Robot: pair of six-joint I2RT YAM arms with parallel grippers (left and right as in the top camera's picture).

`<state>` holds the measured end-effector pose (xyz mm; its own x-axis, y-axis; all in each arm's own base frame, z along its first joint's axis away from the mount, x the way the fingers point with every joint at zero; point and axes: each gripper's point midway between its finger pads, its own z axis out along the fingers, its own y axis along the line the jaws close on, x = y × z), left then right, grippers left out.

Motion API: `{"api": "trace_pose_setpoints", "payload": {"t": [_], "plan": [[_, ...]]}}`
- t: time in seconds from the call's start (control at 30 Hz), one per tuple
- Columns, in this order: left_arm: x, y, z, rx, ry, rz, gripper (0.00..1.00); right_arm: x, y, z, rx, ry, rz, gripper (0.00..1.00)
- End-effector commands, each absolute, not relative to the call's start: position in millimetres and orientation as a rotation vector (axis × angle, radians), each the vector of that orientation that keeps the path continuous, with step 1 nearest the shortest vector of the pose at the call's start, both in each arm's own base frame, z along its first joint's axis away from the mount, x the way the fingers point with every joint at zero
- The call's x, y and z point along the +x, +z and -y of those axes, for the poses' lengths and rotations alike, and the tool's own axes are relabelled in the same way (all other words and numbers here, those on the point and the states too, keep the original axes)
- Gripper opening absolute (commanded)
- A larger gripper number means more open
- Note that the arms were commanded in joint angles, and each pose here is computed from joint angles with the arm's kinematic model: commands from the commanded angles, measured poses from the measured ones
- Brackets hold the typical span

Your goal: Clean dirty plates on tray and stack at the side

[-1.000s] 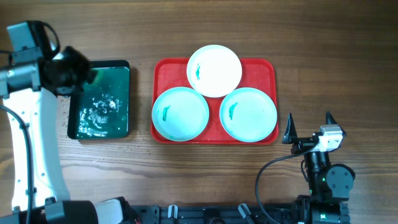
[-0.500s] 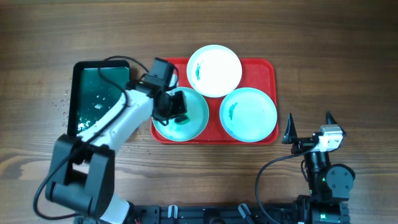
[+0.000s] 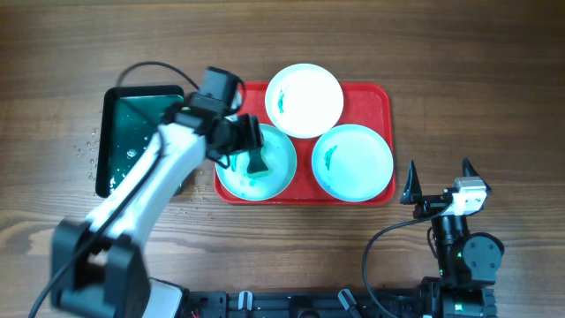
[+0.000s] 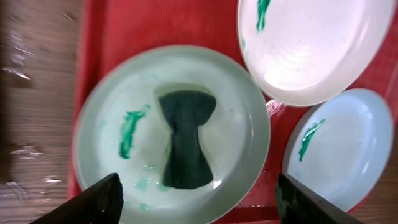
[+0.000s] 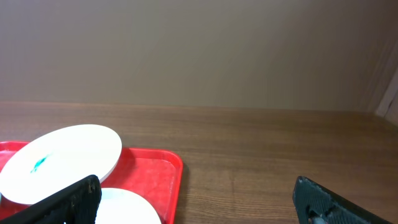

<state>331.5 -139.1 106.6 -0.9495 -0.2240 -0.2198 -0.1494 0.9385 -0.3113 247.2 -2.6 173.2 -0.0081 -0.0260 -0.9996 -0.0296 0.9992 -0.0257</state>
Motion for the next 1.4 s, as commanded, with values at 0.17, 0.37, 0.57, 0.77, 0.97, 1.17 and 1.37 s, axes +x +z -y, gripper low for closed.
{"api": "trace_pose_setpoints", "payload": {"t": [0.17, 0.37, 0.57, 0.77, 0.97, 1.17, 1.37], "plan": [[315.5, 134.7, 52.4, -0.613, -0.309, -2.811, 1.0, 247.0, 174.5, 3.1, -0.035, 0.004, -1.572, 1.0], [312.8, 131.4, 39.8, -0.65, -0.242, -2.814, 1.0, 232.5, 181.0, -61.7, 0.057, 0.707, -1.59, 1.0], [311.7, 131.0, 39.5, -0.65, -0.239, -2.819, 1.0, 232.5, 197.4, -59.3, 0.879, 1.495, -1.439, 1.0], [311.1, 130.8, 39.0, -0.652, -0.234, -2.821, 1.0, 159.6, 367.0, -60.4, 0.22, 1.391, -0.93, 1.0], [308.3, 130.0, 39.3, -0.656, -0.234, -2.832, 1.0, 177.1, 438.7, -68.5, -0.041, 0.622, -1.596, 0.99], [307.6, 130.6, 45.6, -0.651, -0.286, -2.841, 1.0, 212.3, 428.7, -70.3, -0.06, 0.621, -2.113, 0.59], [306.8, 131.4, 51.6, -0.645, -0.335, -2.848, 1.0, 252.7, 369.9, -116.4, -0.173, 0.788, -2.434, 0.7]]}}
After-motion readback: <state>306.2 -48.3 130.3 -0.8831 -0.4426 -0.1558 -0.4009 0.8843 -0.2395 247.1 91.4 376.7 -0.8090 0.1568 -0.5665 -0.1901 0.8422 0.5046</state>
